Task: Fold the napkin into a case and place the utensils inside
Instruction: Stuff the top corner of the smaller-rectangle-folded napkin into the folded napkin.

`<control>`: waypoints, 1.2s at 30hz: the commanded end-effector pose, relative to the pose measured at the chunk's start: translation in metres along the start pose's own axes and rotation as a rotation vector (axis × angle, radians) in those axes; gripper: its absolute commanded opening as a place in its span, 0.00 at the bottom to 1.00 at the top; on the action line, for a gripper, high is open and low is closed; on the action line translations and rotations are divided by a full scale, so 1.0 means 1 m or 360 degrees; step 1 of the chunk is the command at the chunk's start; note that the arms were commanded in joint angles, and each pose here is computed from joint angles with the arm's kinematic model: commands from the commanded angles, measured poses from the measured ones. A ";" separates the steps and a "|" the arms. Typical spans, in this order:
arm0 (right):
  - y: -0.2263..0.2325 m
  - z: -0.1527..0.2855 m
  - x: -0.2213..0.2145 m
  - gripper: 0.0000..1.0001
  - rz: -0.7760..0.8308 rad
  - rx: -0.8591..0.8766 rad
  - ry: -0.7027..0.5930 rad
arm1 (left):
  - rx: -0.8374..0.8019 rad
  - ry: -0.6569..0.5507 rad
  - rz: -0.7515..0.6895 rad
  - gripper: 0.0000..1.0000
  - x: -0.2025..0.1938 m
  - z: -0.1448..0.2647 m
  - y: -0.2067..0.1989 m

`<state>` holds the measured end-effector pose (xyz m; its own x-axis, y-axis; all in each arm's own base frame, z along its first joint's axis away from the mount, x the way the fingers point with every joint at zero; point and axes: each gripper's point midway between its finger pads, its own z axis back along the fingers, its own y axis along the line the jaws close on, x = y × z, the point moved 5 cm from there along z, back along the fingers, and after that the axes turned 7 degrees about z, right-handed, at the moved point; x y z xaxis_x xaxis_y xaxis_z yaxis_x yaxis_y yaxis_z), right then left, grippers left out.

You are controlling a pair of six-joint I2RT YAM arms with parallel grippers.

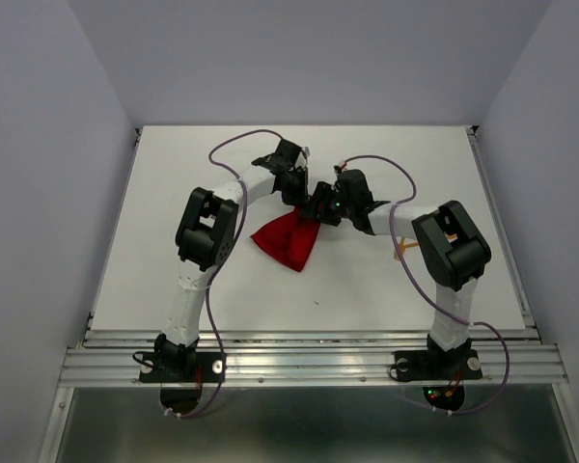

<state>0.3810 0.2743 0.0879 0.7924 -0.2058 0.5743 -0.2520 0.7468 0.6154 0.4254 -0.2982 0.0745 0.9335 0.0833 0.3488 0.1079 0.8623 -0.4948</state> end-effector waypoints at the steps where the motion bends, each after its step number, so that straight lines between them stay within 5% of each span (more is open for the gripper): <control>1: 0.017 -0.005 0.019 0.58 -0.0007 0.0075 -0.0110 | 0.0061 0.0063 0.0012 0.00 -0.010 0.009 0.005; 15: 0.017 -0.025 0.010 0.52 -0.0161 0.0082 -0.0103 | 0.0057 0.0057 0.0017 0.00 -0.008 0.011 0.003; 23: 0.015 -0.026 0.014 0.60 -0.0289 0.0086 -0.0210 | 0.0058 0.0062 0.0035 0.00 -0.009 0.010 0.003; 36: 0.000 -0.036 0.003 0.15 -0.0462 0.0050 -0.0252 | 0.0052 0.0052 0.0037 0.00 -0.008 0.016 0.001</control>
<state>0.3980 0.2944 0.0633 0.7844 -0.4547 0.4219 -0.0355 0.6461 0.7624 0.4281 -0.2936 0.0754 0.9342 0.1089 0.3397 0.0804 0.8634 -0.4980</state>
